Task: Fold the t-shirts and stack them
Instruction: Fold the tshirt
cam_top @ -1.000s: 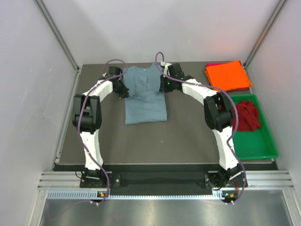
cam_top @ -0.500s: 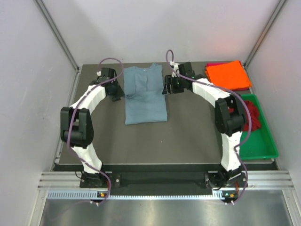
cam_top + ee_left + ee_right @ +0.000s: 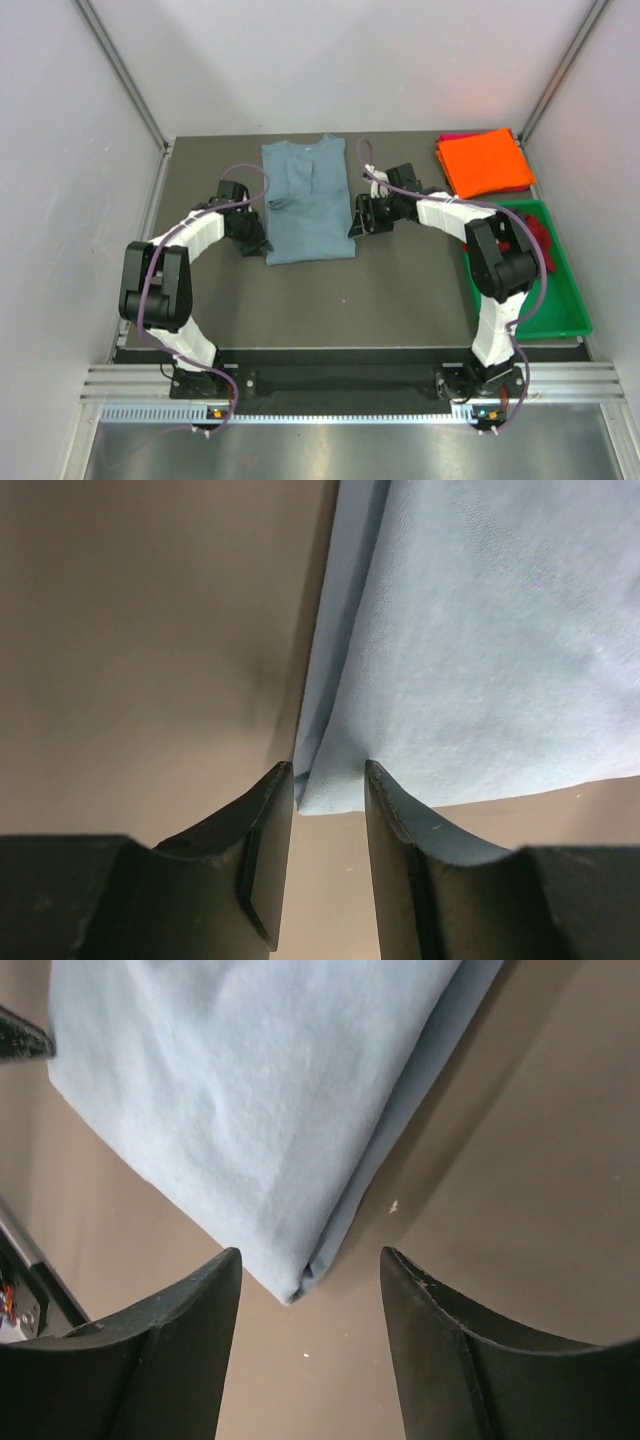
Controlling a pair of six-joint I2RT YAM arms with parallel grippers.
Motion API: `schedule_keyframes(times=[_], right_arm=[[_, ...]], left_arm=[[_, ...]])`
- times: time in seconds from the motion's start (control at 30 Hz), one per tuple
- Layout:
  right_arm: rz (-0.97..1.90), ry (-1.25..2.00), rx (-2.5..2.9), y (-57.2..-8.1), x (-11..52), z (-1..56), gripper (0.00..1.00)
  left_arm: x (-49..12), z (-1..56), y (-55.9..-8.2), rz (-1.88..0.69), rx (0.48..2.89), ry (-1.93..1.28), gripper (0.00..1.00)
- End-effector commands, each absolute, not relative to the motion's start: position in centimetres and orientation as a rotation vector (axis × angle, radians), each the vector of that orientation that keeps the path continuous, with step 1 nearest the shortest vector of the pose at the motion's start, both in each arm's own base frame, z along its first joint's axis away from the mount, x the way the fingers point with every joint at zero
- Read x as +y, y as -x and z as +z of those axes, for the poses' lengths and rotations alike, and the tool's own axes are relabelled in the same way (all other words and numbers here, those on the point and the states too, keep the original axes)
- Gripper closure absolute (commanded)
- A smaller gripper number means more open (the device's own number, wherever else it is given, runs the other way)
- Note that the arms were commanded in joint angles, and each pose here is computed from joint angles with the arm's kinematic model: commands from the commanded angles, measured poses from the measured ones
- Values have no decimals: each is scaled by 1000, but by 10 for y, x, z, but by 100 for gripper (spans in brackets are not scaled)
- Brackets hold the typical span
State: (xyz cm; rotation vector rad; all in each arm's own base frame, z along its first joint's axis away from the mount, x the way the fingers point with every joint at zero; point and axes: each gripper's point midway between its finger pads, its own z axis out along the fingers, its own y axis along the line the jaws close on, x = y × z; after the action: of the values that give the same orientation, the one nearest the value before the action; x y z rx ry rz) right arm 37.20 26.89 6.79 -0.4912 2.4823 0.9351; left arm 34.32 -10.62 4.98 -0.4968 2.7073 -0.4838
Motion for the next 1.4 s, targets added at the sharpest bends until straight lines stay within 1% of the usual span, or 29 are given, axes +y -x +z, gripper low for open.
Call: schedule_keyframes(times=[0.0, 0.07, 0.17, 0.2, 0.3, 0.33, 0.37, 0.43, 0.47, 0.5, 0.53, 0.57, 0.6, 0.67, 0.77, 0.8, 0.9, 1.0, 1.03, 1.07, 1.1, 1.13, 1.17, 1.2, 1.23, 1.27, 1.33, 1.37], right_arm=[[1047, 571, 2371, -373, 287, 72, 43], [1053, 577, 2372, -371, 291, 67, 43], [1049, 574, 2388, -368, 293, 60, 45], [1053, 571, 2398, -365, 292, 56, 46], [1066, 567, 2413, -356, 294, 49, 48], [1079, 569, 2395, -357, 297, 49, 50], [1085, 568, 2401, -354, 298, 45, 56], [1064, 526, 2435, -350, 294, 33, 65], [1057, 518, 2435, -349, 292, 33, 76], [1057, 494, 2454, -343, 289, 29, 81], [1054, 486, 2457, -341, 287, 29, 92], [1054, 486, 2448, -338, 287, 34, 97], [1045, 483, 2452, -335, 285, 34, 100], [1015, 474, 2458, -332, 280, 40, 100], [993, 464, 2486, -313, 273, 40, 100], [995, 467, 2491, -307, 272, 39, 100], [972, 468, 2529, -292, 267, 28, 100], [991, 479, 2552, -277, 271, 23, 100], [974, 479, 2559, -274, 270, 22, 100], [964, 490, 2558, -270, 272, 24, 99], [944, 486, 2562, -270, 271, 26, 96], [891, 469, 2595, -268, 266, 23, 91], [876, 467, 2591, -269, 266, 28, 82], [857, 460, 2599, -270, 264, 29, 78], [785, 434, 2645, -270, 255, 26, 69], [754, 427, 2640, -277, 254, 33, 65], [670, 408, 2694, -275, 244, 34, 63], [654, 400, 2677, -282, 244, 44, 62]], left_arm=[[-111, 50, -353, -511, 2662, 432, 61], [-113, 40, -350, -502, 2691, 431, 61], [-118, 31, -346, -540, 2722, 430, 68], [-118, 28, -344, -538, 2730, 437, 80], [-116, 26, -338, -523, 2739, 452, 99], [-115, 25, -336, -512, 2743, 463, 100], [-114, 26, -334, -506, 2745, 472, 100], [-111, 25, -330, -467, 2751, 503, 100], [-107, 24, -327, -425, 2757, 510, 100], [-105, 24, -325, -411, 2763, 524, 100], [-104, 23, -323, -397, 2767, 528, 100], [-103, 25, -321, -397, 2765, 527, 100], [-102, 24, -317, -392, 2774, 530, 100], [-104, 29, -313, -399, 2767, 523, 100], [-108, 33, -296, -379, 2796, 507, 100], [-102, 31, -287, -298, 2815, 519, 100], [-109, 32, -270, -212, 2823, 485, 100], [-117, 31, -257, -212, 2843, 483, 100], [-109, 30, -255, -135, 2830, 490, 99], [-109, 32, -253, -121, 2823, 494, 95], [-105, 34, -253, -97, 2814, 503, 91], [-101, 43, -257, -68, 2771, 503, 84], [-95, 47, -256, -34, 2758, 503, 81], [-93, 60, -266, -24, 2714, 501, 78], [-89, 70, -270, -1, 2685, 494, 75], [-82, 77, -273, 53, 2668, 487, 74], [-87, 102, -292, 29, 2616, 449, 73], [-96, 110, -300, -34, 2605, 426, 73]])
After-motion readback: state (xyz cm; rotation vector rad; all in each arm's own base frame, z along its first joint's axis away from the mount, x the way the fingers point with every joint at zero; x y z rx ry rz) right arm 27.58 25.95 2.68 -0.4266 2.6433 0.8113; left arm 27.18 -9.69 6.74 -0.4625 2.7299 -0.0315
